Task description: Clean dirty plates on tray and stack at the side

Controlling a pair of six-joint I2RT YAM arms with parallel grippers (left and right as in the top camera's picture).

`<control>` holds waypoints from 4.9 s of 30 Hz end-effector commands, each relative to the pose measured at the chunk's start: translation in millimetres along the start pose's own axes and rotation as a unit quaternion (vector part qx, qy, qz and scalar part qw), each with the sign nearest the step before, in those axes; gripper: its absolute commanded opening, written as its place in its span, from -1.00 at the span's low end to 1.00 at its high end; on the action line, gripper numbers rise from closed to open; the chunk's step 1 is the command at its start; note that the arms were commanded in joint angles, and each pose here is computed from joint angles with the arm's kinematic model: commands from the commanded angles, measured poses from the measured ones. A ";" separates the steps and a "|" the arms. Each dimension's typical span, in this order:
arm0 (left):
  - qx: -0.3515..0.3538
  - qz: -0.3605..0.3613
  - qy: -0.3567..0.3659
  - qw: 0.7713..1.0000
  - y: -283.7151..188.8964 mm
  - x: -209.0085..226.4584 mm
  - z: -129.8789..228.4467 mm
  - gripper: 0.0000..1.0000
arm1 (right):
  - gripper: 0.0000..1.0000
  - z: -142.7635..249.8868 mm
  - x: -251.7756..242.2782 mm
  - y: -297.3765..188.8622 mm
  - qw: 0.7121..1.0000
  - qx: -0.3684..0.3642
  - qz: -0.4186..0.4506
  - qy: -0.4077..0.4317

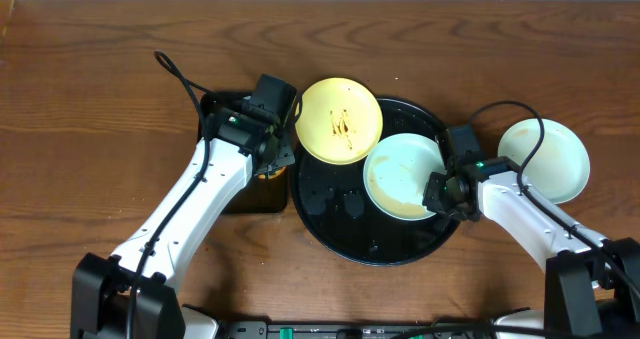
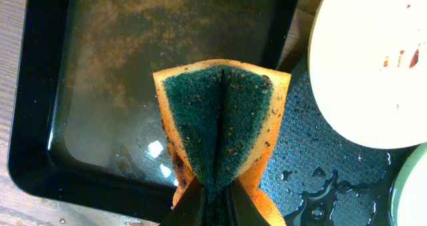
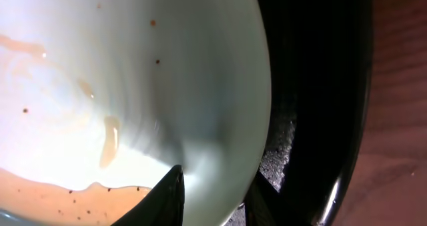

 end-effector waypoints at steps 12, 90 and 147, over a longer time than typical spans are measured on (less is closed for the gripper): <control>-0.008 -0.004 0.002 1.000 -3.4 1.7 -3.6 -0.85 | -0.98 11.6 -14.0 16.9 1.000 0.005 0.018 0.007; -0.008 -0.004 -0.002 1.000 -3.4 1.7 -3.6 -0.85 | -0.98 -40.8 9.8 14.4 0.974 0.036 -0.189 -0.123; -0.008 -0.003 -0.004 1.000 -3.4 1.6 -3.7 -0.84 | -0.98 -55.7 54.0 -156.3 0.835 -0.460 0.155 -0.261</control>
Point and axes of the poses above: each gripper's point midway between its finger pads, its own y axis out along the fingers, its own x axis along the line the jaws close on, z = x × y, the point moved 6 cm from there along -y, back along the fingers, and after that the axes turned 8 degrees about y, right-handed, at the moved point
